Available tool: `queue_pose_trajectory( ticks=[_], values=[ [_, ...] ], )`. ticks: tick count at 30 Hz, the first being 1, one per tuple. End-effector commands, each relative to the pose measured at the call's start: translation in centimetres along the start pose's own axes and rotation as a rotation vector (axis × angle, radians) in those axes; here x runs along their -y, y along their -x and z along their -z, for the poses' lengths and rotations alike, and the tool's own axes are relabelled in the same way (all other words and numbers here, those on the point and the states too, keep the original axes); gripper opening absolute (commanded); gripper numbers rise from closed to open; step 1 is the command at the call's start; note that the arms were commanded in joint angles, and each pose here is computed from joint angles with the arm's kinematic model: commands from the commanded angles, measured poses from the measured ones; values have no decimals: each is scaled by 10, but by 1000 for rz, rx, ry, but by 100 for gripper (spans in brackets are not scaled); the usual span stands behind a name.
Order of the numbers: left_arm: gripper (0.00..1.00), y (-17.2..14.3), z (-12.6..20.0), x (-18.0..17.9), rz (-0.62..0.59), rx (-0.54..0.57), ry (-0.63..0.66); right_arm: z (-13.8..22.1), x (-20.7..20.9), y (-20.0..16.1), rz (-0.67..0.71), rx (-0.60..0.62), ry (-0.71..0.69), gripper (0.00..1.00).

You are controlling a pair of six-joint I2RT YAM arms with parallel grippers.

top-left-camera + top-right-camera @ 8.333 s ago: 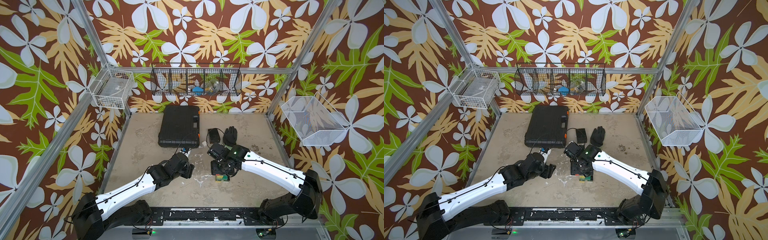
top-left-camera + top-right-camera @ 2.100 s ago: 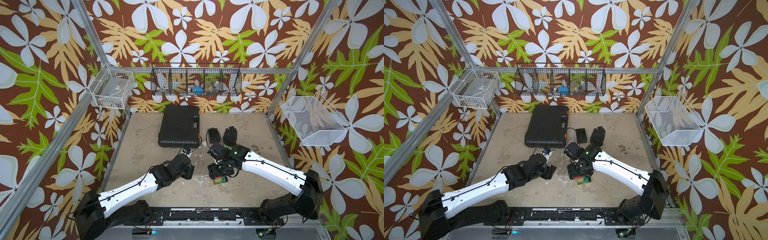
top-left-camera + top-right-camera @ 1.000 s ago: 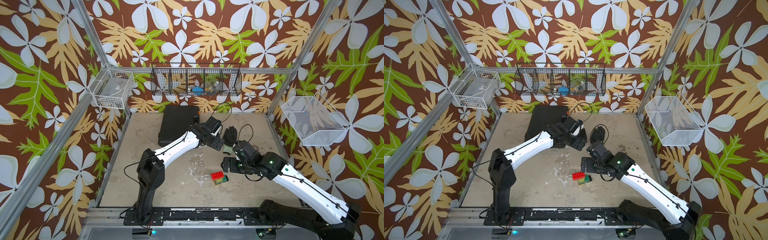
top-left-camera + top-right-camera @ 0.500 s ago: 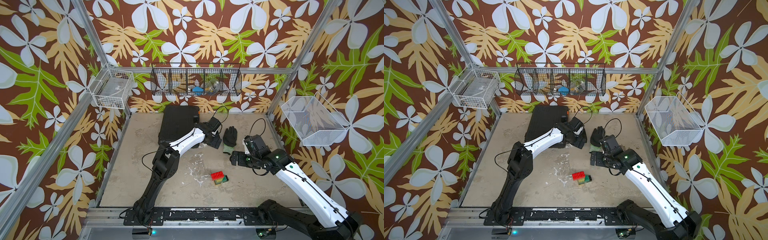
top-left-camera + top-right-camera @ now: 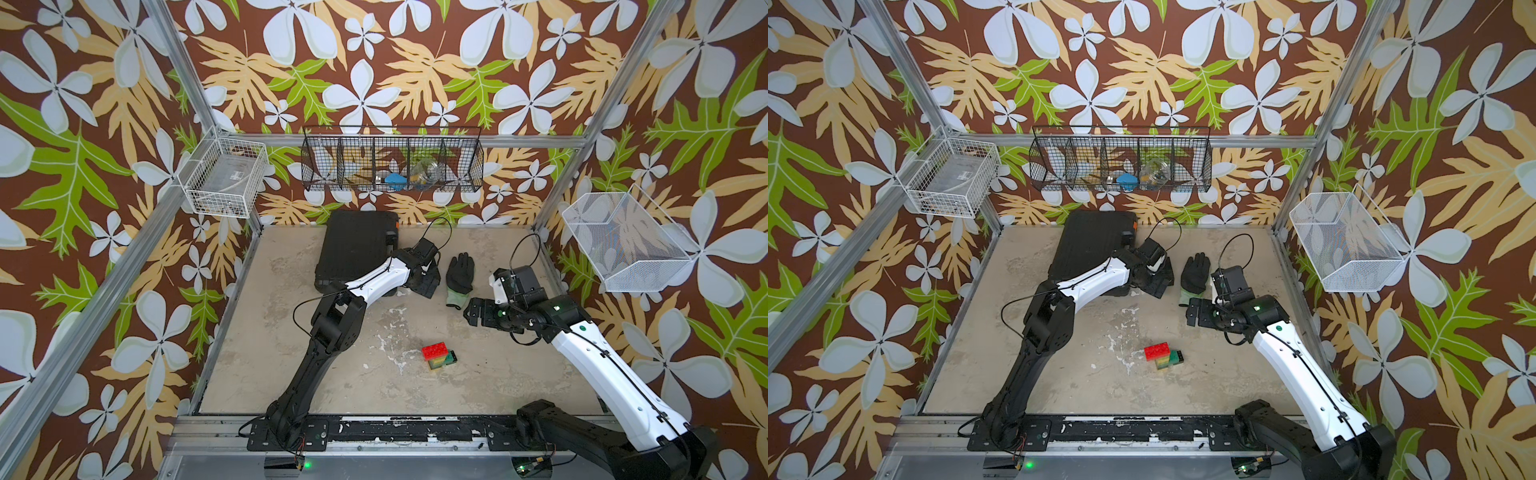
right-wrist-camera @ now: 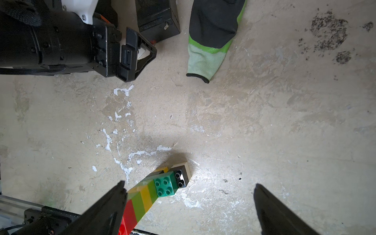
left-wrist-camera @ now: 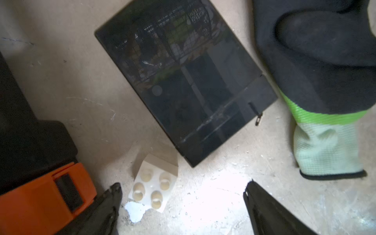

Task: Assemble a giraffe with lego
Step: Pick up the lego brick from the center of the board.

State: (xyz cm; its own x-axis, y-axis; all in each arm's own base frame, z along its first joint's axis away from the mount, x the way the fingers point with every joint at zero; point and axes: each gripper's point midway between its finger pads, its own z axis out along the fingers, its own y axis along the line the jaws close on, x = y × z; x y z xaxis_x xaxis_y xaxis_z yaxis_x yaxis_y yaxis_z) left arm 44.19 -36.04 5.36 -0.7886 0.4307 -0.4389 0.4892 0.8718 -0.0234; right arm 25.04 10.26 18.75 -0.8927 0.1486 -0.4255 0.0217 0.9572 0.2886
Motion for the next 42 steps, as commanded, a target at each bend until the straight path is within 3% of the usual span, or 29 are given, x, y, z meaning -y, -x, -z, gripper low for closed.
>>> queue_pose_trajectory(
  ticks=[1, 9, 16, 20, 22, 34, 36, 39, 41, 42],
  values=[
    [98, -8, -11, -5, 2, -20, 2, 2, -1, 7, 11, 18, 12, 100],
    [96, -28, -21, 3, 11, -57, -57, 2, 6, 14, -4, 32, 8, 100],
    [84, -49, -17, 2, 20, -73, -69, -5, 5, 12, -29, 32, 37, 99],
    [80, -43, -15, 0, 26, -47, -59, -5, 5, 11, -32, 29, 42, 99],
    [72, -39, -15, 0, 25, -34, -58, -3, 7, 12, -30, 33, 37, 99],
    [70, -19, -25, -6, 52, 5, -4, 2, 16, 14, -20, 34, 16, 99],
    [56, -21, -25, -7, 49, -2, 1, 1, 17, 15, -23, 34, 19, 99],
    [52, -23, -24, -8, 53, -7, 3, -1, 17, 17, -22, 33, 26, 98],
    [41, -24, -23, -8, 51, -10, 3, -3, 16, 18, -25, 34, 32, 98],
    [40, -25, -22, -9, 51, -10, 6, -3, 15, 19, -24, 34, 35, 98]
  ],
)
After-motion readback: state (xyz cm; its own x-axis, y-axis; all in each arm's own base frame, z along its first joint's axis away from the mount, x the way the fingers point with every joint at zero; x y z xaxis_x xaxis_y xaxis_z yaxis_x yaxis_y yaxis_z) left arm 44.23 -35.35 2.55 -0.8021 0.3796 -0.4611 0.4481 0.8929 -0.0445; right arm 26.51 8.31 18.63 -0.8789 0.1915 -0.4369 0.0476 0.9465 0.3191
